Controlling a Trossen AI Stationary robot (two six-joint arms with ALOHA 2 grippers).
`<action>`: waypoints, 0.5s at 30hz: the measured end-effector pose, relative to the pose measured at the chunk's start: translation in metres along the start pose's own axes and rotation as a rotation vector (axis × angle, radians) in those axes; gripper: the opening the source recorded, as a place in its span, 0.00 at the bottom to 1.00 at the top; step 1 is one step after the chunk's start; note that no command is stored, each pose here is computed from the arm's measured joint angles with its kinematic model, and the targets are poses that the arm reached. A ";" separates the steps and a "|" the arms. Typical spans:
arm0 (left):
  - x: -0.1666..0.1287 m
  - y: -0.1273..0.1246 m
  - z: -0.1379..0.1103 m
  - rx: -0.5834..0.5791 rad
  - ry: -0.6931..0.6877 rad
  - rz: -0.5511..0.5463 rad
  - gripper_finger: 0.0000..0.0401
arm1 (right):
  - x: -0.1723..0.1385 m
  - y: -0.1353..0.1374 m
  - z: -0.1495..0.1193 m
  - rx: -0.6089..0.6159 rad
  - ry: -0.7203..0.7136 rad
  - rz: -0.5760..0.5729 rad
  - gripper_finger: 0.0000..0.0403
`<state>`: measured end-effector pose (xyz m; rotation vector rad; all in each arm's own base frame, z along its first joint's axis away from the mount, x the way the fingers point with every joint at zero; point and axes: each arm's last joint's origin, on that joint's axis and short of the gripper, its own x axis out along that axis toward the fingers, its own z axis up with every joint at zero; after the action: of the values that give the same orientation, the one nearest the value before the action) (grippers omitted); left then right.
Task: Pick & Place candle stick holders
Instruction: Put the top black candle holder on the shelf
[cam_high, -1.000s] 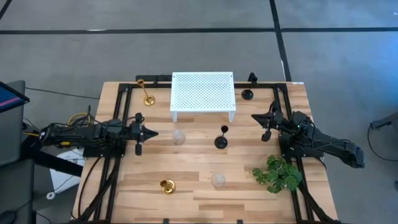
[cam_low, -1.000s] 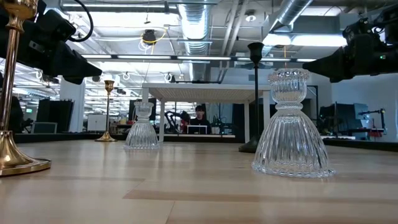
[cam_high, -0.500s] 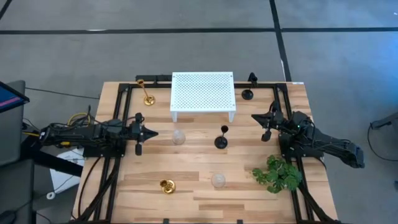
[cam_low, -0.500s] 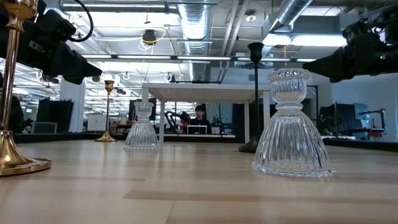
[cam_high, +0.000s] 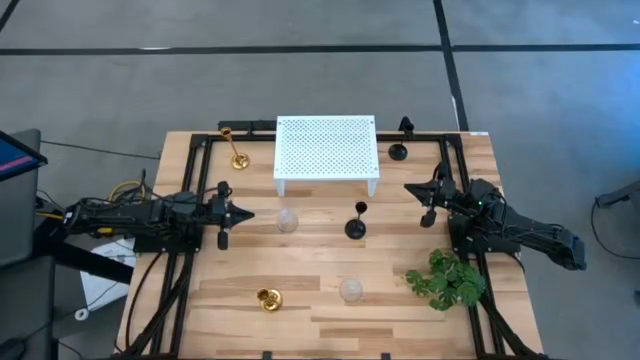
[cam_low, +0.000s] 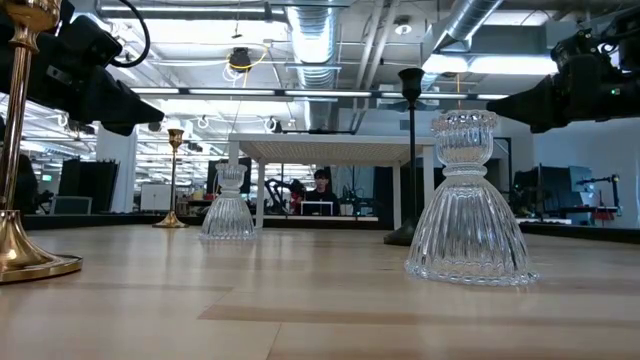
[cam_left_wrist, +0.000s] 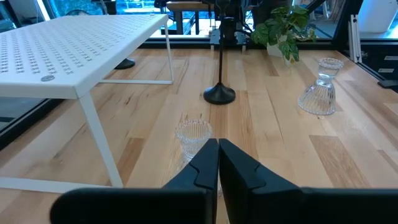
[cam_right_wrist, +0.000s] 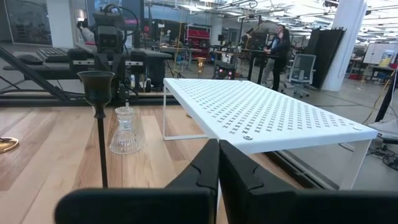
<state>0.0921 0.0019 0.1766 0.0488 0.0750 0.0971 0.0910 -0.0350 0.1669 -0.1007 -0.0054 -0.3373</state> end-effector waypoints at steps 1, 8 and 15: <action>0.000 0.000 0.000 0.000 0.000 0.000 0.03 | 0.000 0.000 0.000 0.000 0.000 0.000 0.00; 0.000 0.000 0.000 0.001 -0.001 0.000 0.03 | 0.000 0.000 0.000 0.000 0.000 0.000 0.00; 0.000 0.000 0.001 -0.001 -0.008 0.000 0.03 | 0.000 0.000 0.000 0.000 0.000 0.000 0.00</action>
<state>0.0921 0.0019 0.1773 0.0486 0.0671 0.0974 0.0910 -0.0350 0.1669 -0.1005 -0.0056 -0.3373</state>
